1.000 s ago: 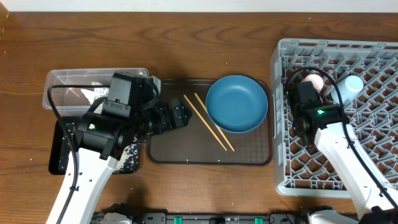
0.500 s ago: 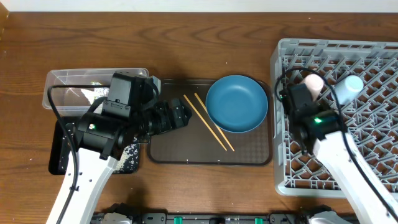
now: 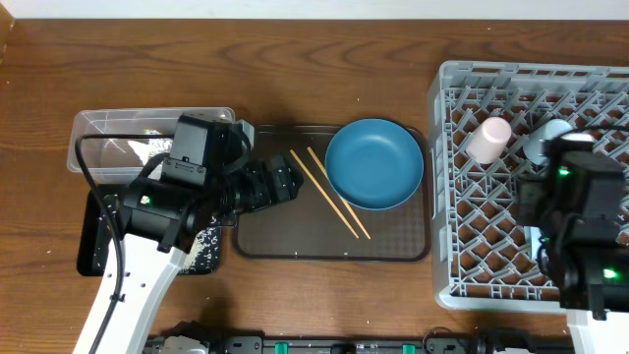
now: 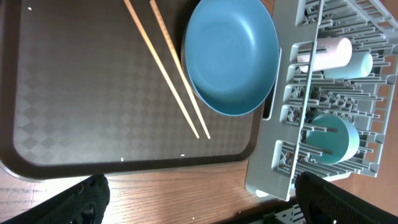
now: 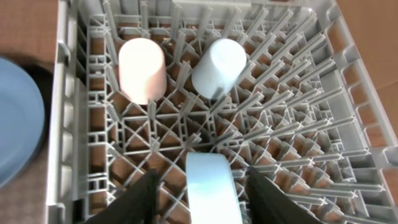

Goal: Sort waste into correct bins and load items into the dishwasher rack
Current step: 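Open the right gripper to release the bowl and raise it, then move the right gripper left toward the blue bowl on the brown tray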

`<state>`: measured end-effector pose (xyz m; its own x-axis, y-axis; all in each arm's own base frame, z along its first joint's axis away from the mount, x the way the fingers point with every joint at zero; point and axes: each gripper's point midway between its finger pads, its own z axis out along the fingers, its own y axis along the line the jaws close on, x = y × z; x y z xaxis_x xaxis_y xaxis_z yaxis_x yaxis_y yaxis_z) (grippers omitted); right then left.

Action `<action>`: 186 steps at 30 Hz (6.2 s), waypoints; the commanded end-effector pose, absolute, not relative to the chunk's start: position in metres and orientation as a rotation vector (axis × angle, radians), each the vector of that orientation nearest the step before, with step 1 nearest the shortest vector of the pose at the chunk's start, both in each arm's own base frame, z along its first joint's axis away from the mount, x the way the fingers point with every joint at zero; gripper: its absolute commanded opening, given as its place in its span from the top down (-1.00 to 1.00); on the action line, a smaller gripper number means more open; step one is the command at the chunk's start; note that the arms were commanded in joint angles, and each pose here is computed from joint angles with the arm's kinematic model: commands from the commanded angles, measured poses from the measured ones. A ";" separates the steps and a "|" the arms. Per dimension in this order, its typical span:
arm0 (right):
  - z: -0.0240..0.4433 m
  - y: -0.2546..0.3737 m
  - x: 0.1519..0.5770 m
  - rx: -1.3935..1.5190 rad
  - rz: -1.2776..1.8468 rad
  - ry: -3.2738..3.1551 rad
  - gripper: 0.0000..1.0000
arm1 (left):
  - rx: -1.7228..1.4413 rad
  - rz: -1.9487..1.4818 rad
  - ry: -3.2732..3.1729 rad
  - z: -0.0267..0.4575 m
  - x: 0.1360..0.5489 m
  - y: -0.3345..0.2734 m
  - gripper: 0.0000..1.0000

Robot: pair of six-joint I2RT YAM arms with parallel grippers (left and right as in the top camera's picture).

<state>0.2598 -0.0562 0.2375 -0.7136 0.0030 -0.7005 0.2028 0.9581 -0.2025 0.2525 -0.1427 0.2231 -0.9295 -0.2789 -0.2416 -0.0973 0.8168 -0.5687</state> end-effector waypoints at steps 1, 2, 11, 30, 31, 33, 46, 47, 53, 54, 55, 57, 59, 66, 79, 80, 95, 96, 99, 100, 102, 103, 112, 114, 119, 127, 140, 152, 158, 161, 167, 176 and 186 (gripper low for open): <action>0.235 -0.063 0.256 0.354 -0.199 2.342 0.62 | -0.265 -0.827 2.675 0.228 0.253 -0.143 -0.96; 0.232 -0.069 0.254 0.404 -0.203 2.350 0.80 | -0.265 -0.827 2.675 0.228 0.253 -0.143 -0.96; 0.189 -0.105 0.242 0.724 -0.160 2.481 0.98 | -0.265 -0.826 2.675 0.228 0.253 -0.143 -0.96; 0.118 -0.064 0.241 0.829 0.349 2.807 0.45 | -0.265 -0.827 2.675 0.228 0.253 -0.143 -0.96; 0.119 -0.062 0.244 0.809 0.369 2.799 0.38 | -0.265 -0.827 2.675 0.228 0.253 -0.143 -0.96; 0.120 -0.061 0.248 0.789 0.384 2.785 0.28 | -0.265 -0.827 2.675 0.228 0.253 -0.143 -0.96; 0.120 -0.063 0.252 0.779 0.377 2.770 -0.04 | -0.265 -0.826 2.675 0.228 0.253 -0.143 -0.96; 0.120 -0.063 0.251 0.780 0.377 2.771 -0.06 | -0.265 -0.827 2.675 0.228 0.253 -0.143 -0.96; 0.110 -0.061 0.247 0.795 0.383 2.801 -0.15 | -0.265 -0.827 2.675 0.228 0.253 -0.143 -0.96; 0.108 -0.060 0.246 0.797 0.387 2.811 -0.17 | -0.265 -0.827 2.675 0.228 0.253 -0.143 -0.96; 0.106 -0.059 0.246 0.796 0.391 2.821 -0.18 | -0.265 -0.826 2.675 0.228 0.253 -0.143 -0.96; 0.102 -0.056 0.243 0.798 0.401 2.846 -0.22 | -0.265 -0.827 2.675 0.228 0.253 -0.143 -0.96; 0.100 -0.052 0.240 0.800 0.422 2.867 -0.25 | -0.265 -0.827 2.675 0.228 0.253 -0.143 -0.96; 0.109 -0.030 0.246 0.717 0.576 2.858 -0.43 | -0.265 -0.827 2.675 0.228 0.253 -0.143 -0.96; 0.164 -0.013 0.272 0.417 0.549 2.818 -0.44 | -0.265 -0.827 2.675 0.228 0.253 -0.143 -0.96; 0.164 -0.007 0.273 0.367 0.548 2.825 -0.44 | -0.265 -0.827 2.675 0.228 0.253 -0.143 -0.96; 0.133 0.041 0.295 0.029 0.065 2.830 -0.15 | -0.265 -0.827 2.675 0.228 0.253 -0.143 -0.96; 0.130 0.043 0.294 0.018 0.051 2.829 -0.01 | -0.265 -0.827 2.675 0.228 0.253 -0.143 -0.96; 0.118 0.034 0.292 0.079 -0.043 2.829 0.30 | -0.265 -0.827 2.675 0.228 0.253 -0.143 -0.96; 0.114 0.033 0.292 0.103 -0.048 2.828 0.33 | -0.265 -0.827 2.675 0.228 0.253 -0.143 -0.96; 0.106 0.035 0.291 0.109 -0.027 2.825 0.35 | -0.265 -0.827 2.675 0.228 0.253 -0.143 -0.96; 0.103 0.037 0.292 0.106 -0.010 2.824 0.35 | -0.265 -0.826 2.675 0.228 0.253 -0.143 -0.96; 0.096 0.062 0.292 0.074 0.192 2.822 0.21 | -0.265 -0.826 2.675 0.228 0.253 -0.143 -0.96; 0.096 0.063 0.292 0.072 0.205 2.823 0.21 | -0.265 -0.827 2.675 0.228 0.253 -0.143 -0.96; 0.092 0.063 0.288 0.068 0.201 2.836 0.38 | -0.265 -0.827 2.675 0.228 0.253 -0.143 -0.95; 0.066 0.063 0.285 0.062 0.196 2.819 0.52 | -0.265 -0.827 2.675 0.228 0.253 -0.143 -0.96; 0.064 0.034 0.279 0.022 -0.048 2.842 0.88 | -0.265 -0.826 2.675 0.228 0.253 -0.143 -0.96; 0.069 0.016 0.285 0.054 -0.186 2.806 0.80 | -0.265 -0.827 2.675 0.228 0.253 -0.143 -0.96; 0.070 0.013 0.286 0.058 -0.210 2.799 0.73 | -0.265 -0.827 2.675 0.228 0.253 -0.143 -0.96; 0.070 0.013 0.287 0.058 -0.208 2.798 0.51 | -0.265 -0.827 2.675 0.228 0.253 -0.143 -0.96; 0.084 0.023 0.298 0.050 -0.140 2.769 0.08 | -0.265 -0.827 2.675 0.228 0.253 -0.143 -0.96; 0.160 0.037 0.318 0.038 -0.041 2.719 -0.10 | -0.265 -0.827 2.675 0.228 0.253 -0.143 -0.96; 0.202 0.109 0.328 -0.124 0.424 2.621 -0.99 | -0.265 -0.827 2.675 0.228 0.253 -0.143 -0.95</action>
